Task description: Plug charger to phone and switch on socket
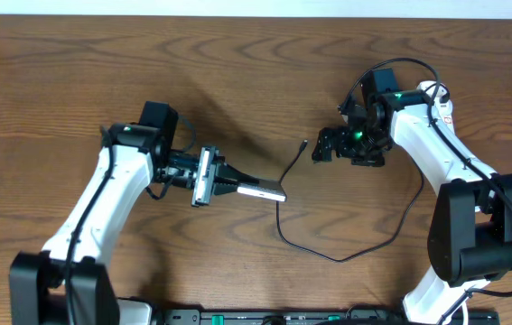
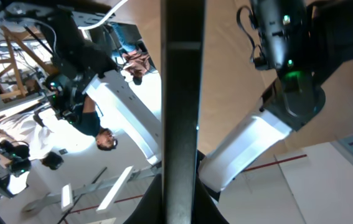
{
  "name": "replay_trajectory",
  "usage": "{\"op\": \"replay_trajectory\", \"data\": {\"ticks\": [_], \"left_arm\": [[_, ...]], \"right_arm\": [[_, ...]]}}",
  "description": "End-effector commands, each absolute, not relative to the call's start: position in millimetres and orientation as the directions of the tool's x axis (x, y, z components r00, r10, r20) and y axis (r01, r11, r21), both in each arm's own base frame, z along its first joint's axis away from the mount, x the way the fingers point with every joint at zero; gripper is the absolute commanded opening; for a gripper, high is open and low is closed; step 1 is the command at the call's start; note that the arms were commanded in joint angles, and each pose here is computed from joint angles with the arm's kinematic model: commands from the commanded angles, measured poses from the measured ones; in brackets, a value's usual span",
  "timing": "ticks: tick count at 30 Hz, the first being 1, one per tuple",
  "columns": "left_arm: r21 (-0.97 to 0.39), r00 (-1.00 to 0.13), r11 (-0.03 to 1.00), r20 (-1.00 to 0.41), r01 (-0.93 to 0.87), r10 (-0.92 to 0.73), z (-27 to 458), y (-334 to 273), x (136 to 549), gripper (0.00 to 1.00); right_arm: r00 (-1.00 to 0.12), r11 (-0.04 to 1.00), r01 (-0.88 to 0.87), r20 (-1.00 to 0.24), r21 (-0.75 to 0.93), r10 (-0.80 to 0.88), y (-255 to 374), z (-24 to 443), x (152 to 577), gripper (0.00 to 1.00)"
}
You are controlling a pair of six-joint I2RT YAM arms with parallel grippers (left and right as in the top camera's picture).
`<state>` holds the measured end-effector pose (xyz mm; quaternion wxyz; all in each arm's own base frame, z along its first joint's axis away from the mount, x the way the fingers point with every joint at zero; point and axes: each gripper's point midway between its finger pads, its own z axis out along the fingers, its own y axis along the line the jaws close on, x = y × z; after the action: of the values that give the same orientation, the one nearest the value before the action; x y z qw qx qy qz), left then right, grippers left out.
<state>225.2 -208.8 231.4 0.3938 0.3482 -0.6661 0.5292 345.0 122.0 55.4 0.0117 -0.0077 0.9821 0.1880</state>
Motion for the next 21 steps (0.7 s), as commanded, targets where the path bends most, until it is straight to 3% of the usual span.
{"op": "replay_trajectory", "data": {"ticks": [1,21], "left_arm": [[-0.454,-0.457,0.16,0.889,-0.877,0.02,272.4,-209.3,218.8,0.07],[-0.382,-0.397,0.169,0.916,-0.909,-0.062,269.5,-208.2,219.1,0.07]], "right_arm": [[-0.999,0.935,-0.041,-0.039,0.351,-0.029,122.0,56.5,345.4,0.99],[-0.999,0.935,-0.041,-0.04,0.351,-0.029,122.0,56.7,345.5,0.99]]}}
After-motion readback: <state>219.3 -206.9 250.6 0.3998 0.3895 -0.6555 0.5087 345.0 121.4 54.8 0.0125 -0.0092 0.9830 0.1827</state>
